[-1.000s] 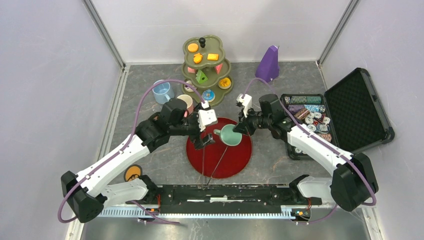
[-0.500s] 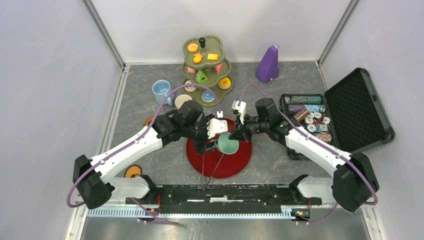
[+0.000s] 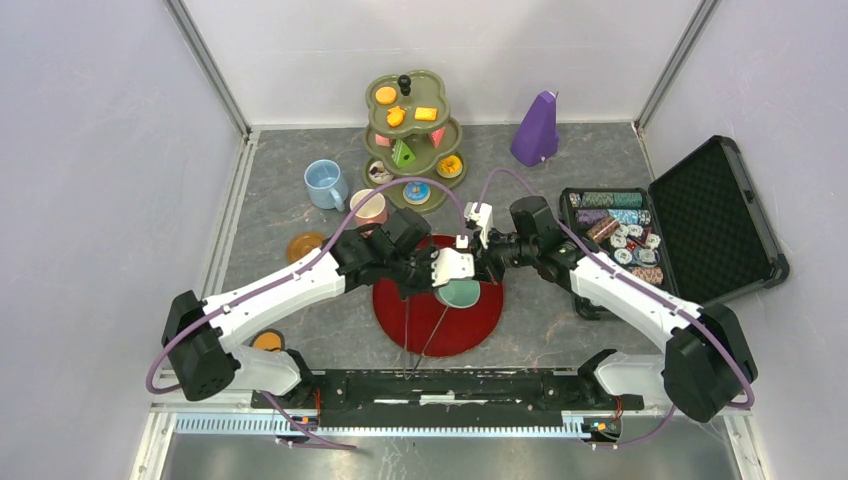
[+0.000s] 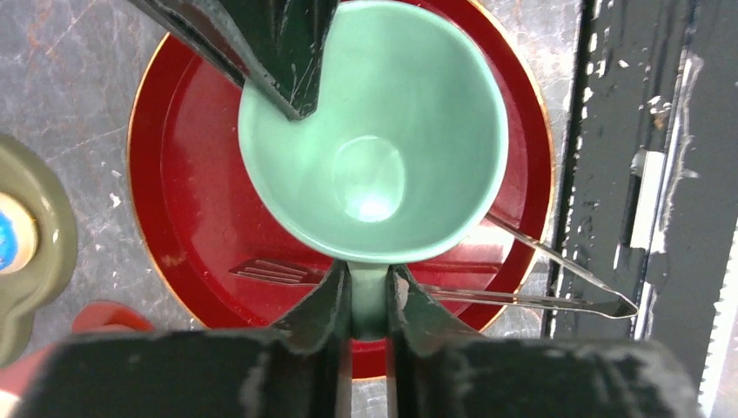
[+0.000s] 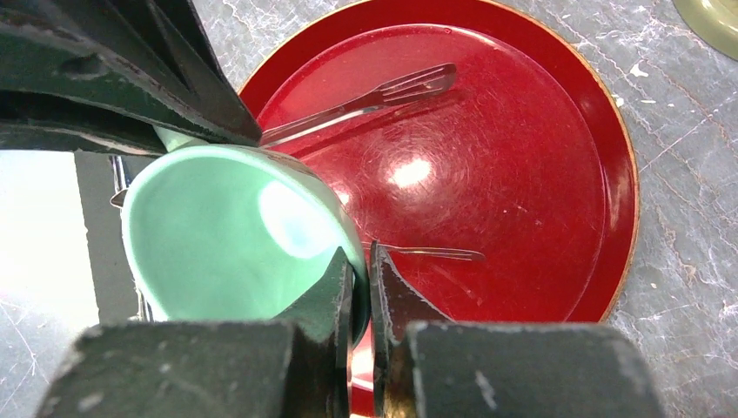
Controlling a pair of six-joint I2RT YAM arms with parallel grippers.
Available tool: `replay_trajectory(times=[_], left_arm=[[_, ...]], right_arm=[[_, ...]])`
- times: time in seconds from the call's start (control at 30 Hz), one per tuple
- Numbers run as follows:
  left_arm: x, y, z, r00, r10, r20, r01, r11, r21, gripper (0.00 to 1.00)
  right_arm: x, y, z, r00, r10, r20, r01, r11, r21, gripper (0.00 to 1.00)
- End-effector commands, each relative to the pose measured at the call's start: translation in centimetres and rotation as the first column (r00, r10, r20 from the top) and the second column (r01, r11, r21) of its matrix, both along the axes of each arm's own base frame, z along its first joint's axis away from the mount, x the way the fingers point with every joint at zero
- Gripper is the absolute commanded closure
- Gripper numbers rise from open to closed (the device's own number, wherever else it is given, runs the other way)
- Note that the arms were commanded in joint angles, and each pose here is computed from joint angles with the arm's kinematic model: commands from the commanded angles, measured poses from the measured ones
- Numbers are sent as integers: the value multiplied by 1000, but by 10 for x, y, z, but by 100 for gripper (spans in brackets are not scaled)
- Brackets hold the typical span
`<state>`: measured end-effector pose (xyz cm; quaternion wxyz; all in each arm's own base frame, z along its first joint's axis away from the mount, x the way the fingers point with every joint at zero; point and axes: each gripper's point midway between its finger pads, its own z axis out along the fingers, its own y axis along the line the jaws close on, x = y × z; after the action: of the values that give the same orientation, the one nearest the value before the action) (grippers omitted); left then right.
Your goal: Serve the afternoon tea
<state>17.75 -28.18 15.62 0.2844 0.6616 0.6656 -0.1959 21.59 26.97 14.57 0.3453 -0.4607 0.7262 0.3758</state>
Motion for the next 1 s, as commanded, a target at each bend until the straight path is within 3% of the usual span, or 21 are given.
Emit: replay_trajectory(times=[0.0, 0.07, 0.2, 0.4, 0.53, 0.63, 0.73, 0.83, 0.97], left_arm=[[18, -10, 21, 992, 9, 126, -4, 999, -42, 92], [22, -5, 21, 988, 33, 148, -29, 999, -31, 97], [28, 6, 27, 973, 102, 209, -90, 994, -68, 98], [39, 28, 40, 912, 284, 295, -233, 952, -196, 98], [51, 49, 44, 830, 470, 300, -391, 875, -285, 98], [72, 81, 51, 646, 700, 305, -591, 711, -380, 98], [84, 122, 60, 396, 880, 262, -743, 475, -472, 98], [84, 162, 71, 146, 977, 159, -801, 211, -560, 98], [80, 200, 90, -28, 1000, 5, -759, -18, -650, 98]], right_arm=[[6, 13, 26, 998, 25, 64, -29, 997, 70, 94], [8, 12, 27, 997, 11, 71, -15, 998, 64, 82], [16, 9, 31, 995, -39, 90, 34, 998, 61, 59], [52, -12, 58, 950, -276, 145, 266, 960, 82, 17], [71, -32, 91, 905, -404, 133, 378, 907, 188, 7], [80, -45, 98, 874, -467, 135, 437, 876, 206, 5], [85, -57, 91, 851, -510, 130, 483, 855, 189, 5], [88, -67, 81, 839, -535, 104, 515, 841, 168, 5], [87, -70, 77, 841, -536, 78, 519, 838, 168, 5]])
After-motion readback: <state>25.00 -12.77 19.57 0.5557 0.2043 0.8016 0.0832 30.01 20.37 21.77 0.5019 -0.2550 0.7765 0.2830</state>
